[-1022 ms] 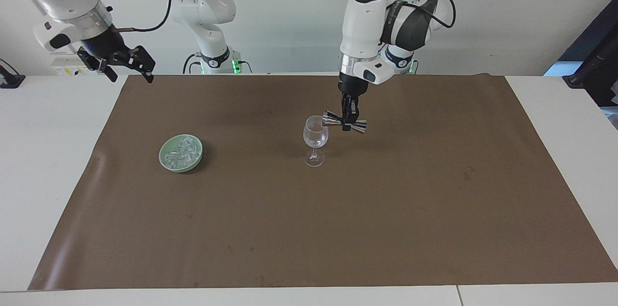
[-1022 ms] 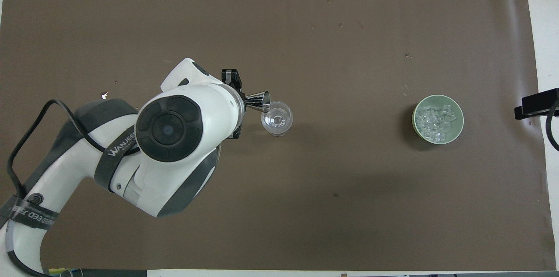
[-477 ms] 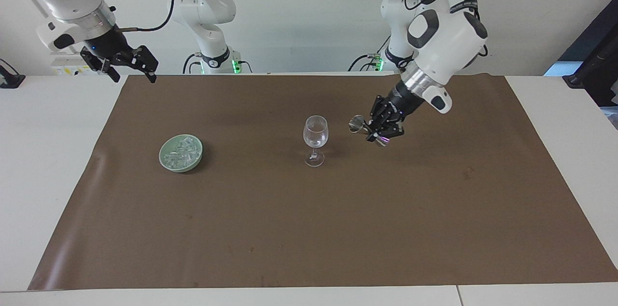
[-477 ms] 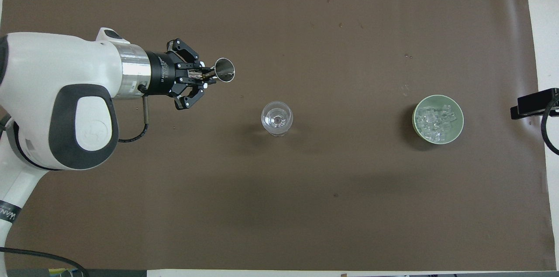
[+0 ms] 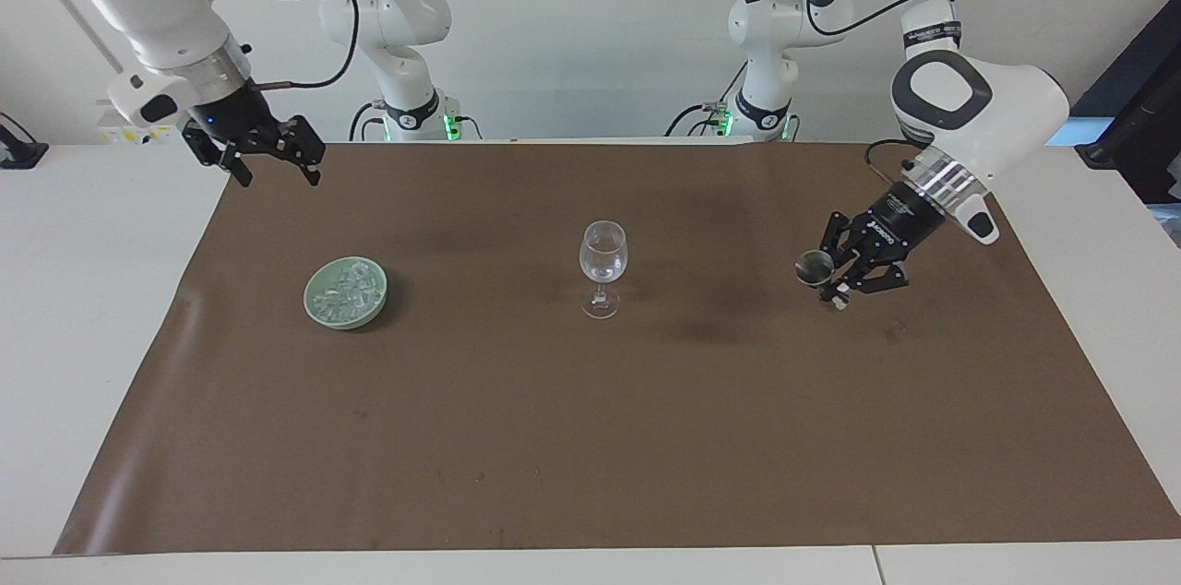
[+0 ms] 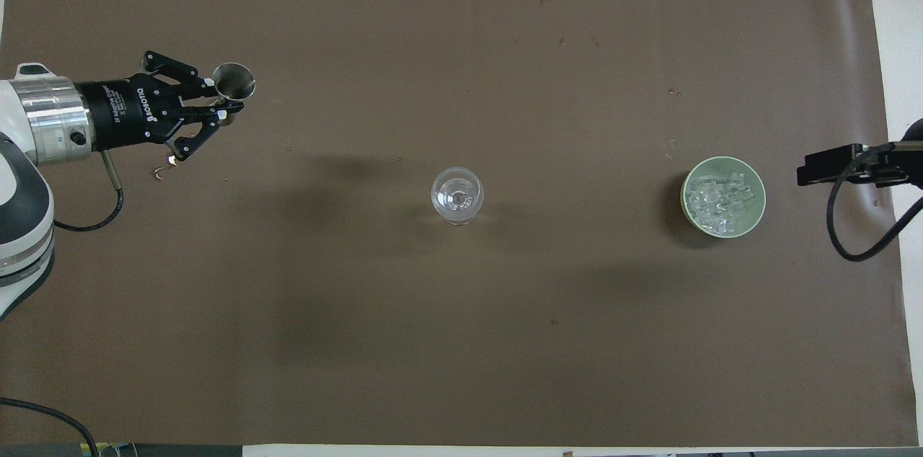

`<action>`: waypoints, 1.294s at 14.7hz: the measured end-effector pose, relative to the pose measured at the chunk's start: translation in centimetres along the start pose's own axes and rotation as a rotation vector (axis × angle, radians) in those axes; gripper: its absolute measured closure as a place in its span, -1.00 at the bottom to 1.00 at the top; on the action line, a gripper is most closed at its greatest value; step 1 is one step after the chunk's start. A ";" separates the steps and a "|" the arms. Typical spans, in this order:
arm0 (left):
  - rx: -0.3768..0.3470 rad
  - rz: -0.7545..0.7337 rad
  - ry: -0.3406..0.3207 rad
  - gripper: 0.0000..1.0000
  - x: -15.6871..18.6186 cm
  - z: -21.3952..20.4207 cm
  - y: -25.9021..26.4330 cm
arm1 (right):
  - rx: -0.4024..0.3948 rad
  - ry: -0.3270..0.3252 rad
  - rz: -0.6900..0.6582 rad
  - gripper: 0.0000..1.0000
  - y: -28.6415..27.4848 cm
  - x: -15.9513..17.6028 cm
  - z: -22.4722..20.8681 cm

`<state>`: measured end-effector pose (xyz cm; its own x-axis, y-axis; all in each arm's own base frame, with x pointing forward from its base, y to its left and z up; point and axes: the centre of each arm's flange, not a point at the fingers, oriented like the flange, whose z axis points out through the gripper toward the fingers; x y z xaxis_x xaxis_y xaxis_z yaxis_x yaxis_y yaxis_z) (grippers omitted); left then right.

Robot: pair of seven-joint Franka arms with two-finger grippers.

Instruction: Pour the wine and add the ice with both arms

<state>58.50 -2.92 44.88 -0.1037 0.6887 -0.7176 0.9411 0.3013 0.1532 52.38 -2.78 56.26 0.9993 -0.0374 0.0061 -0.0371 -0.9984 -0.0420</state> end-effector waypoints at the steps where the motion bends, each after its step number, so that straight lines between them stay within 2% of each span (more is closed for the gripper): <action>1: -0.017 -0.022 -0.011 0.56 2.6 -0.7 0.2 | 0.000 0.007 -0.007 -1.00 -0.1 -0.1 1.5; 7: -0.132 -0.132 -0.133 0.56 14.4 -3.6 0.8 | 0.004 -0.023 -0.126 -1.00 -0.4 0.5 9.9; 10: -0.209 -0.182 -0.199 0.56 19.3 -3.4 0.0 | 0.049 -0.026 -0.155 -1.00 -0.5 0.4 13.6; 13: -0.289 -0.228 -0.274 0.56 21.9 -1.6 -1.4 | 0.049 -0.001 -0.187 -1.00 -0.3 -0.1 16.1; 19: -0.376 -0.317 -0.319 0.56 25.1 -0.2 -4.5 | 0.036 0.043 -0.294 -1.00 0.6 -0.6 18.0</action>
<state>51.59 13.14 26.24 -0.2046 0.3113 -0.9280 0.6948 0.7140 0.0863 51.92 -2.62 38.20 0.9658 0.2509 0.0654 0.2552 -0.9645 -0.0676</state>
